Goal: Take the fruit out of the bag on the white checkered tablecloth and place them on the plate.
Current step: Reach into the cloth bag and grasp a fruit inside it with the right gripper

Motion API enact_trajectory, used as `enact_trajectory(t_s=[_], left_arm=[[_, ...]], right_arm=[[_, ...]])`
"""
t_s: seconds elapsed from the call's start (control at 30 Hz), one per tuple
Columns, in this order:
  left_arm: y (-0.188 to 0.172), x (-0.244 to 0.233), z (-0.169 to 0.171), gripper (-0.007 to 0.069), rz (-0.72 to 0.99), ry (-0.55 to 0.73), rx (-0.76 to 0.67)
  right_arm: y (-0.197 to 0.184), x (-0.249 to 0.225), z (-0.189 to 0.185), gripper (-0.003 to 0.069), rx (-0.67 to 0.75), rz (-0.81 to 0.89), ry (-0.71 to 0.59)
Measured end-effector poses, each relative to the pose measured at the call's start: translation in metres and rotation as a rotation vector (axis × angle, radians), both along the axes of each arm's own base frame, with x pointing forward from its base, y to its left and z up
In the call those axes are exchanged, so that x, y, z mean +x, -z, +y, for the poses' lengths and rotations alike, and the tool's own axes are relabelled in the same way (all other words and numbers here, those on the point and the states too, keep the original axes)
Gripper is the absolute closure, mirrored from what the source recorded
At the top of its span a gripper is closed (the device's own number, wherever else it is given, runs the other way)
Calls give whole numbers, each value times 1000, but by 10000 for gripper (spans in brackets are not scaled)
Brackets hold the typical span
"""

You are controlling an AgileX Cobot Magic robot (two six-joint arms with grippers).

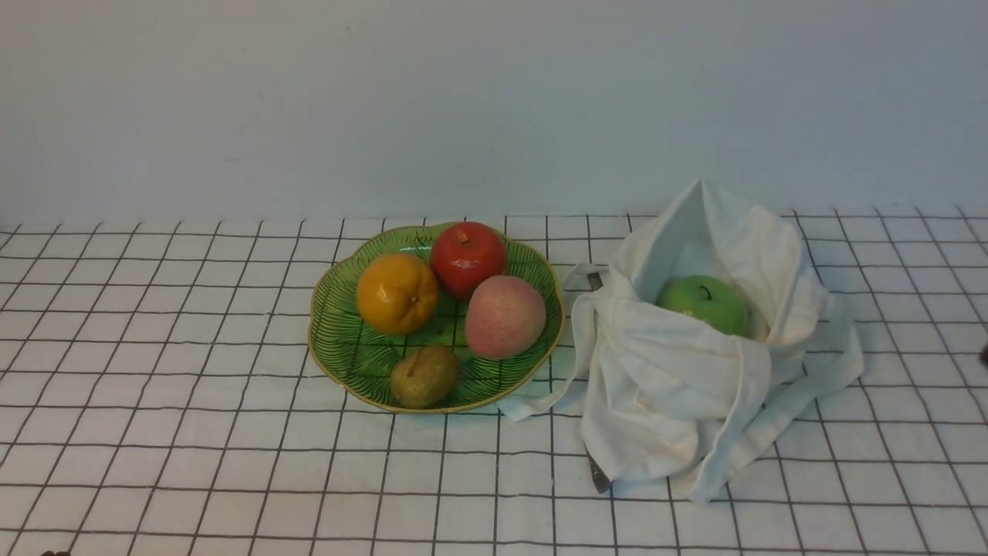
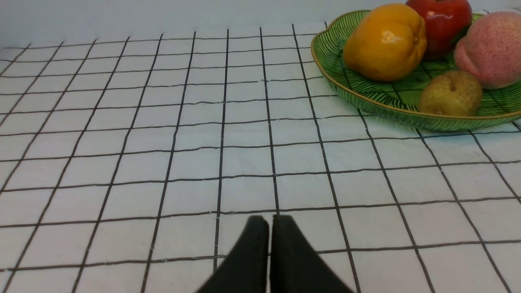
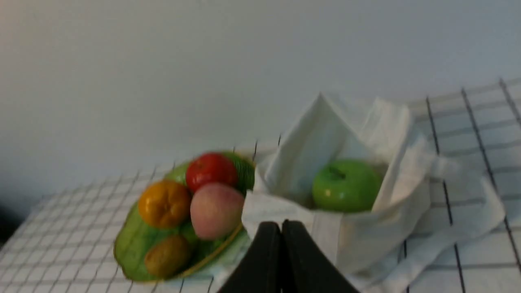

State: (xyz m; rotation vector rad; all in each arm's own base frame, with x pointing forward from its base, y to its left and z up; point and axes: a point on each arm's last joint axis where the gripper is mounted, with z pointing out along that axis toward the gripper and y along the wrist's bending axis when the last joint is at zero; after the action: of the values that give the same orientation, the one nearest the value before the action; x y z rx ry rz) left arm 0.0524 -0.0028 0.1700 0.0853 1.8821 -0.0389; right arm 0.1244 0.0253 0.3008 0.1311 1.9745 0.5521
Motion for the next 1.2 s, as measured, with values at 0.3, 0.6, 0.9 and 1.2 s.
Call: enact_trajectory(t_s=[0.3,0.6,0.9,1.2], left_arm=[[0,0,0,633,0,0,0],[0,0,0,633,0,0,0],[0,0,0,633,0,0,0],[0,0,0,633,0,0,0]], right_arm=[[-2,84,4,512,-84,164,-148],[0,170,40,338,-243,151,-360],[32,243,49,331,-268,409,-387],[65,276,71,330,-533,531,-415]])
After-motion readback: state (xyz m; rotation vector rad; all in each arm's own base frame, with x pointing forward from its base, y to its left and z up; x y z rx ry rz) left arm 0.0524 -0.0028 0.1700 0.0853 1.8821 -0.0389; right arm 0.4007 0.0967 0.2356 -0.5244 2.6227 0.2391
